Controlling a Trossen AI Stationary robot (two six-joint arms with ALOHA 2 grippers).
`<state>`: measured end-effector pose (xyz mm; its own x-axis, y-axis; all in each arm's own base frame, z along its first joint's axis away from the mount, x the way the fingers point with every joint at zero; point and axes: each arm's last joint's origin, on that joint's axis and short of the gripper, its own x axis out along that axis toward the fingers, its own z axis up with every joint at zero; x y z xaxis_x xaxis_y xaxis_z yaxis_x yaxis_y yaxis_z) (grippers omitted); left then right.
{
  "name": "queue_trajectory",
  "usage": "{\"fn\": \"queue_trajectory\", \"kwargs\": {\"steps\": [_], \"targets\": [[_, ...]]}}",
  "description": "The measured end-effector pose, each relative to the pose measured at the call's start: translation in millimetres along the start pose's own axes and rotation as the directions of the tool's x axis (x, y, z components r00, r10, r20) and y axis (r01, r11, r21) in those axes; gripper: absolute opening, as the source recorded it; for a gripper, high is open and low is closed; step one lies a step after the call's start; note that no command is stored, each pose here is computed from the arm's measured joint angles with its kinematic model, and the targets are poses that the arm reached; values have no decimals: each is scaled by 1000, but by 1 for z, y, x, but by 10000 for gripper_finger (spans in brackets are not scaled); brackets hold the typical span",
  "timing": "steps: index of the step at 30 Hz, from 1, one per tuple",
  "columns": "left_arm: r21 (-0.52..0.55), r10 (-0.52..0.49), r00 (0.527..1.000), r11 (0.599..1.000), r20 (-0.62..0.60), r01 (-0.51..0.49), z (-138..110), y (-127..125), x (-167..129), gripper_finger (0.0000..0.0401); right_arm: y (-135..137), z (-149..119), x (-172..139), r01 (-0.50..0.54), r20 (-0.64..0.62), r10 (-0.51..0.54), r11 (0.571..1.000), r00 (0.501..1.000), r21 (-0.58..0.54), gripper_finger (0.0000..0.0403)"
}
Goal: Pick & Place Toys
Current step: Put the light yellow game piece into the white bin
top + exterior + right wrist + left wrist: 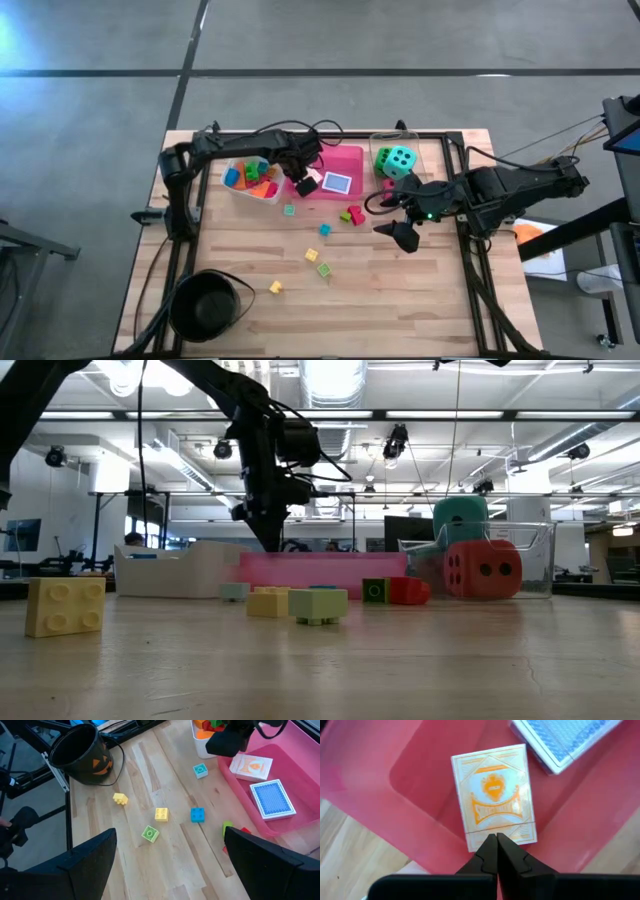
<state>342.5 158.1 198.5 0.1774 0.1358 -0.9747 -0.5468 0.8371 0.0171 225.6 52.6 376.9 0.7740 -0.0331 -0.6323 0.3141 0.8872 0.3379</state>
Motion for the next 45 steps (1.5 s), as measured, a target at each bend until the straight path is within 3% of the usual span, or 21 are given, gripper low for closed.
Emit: {"fn": "queue_trajectory", "kwargs": {"steps": [15,21,25,30,39,42,45], "targets": [[-34,-34,999,999,-33,33,-6,-6,-7,15,0,0,0,3,2,-3,1000,1000,10,362],[16,-48,998,999,-48,49,-17,-20,-28,92,-1,1,0,34,25,-34,999,999,12,362],[30,-109,990,993,-86,112,-28,-33,-44,156,-2,2,0,68,52,-69,997,996,35,362],[109,-216,964,966,-156,234,-47,-64,-62,228,-3,2,0,86,66,-88,996,994,41,362],[299,-191,947,916,-258,266,-86,-123,-69,314,-3,2,0,83,66,-88,994,994,66,362],[293,-166,940,921,-299,255,-100,-133,-65,331,-3,2,0,82,65,-87,993,994,79,362],[200,-137,925,955,-354,218,-114,-137,-56,340,-3,2,0,81,65,-87,993,994,87,362]]}}
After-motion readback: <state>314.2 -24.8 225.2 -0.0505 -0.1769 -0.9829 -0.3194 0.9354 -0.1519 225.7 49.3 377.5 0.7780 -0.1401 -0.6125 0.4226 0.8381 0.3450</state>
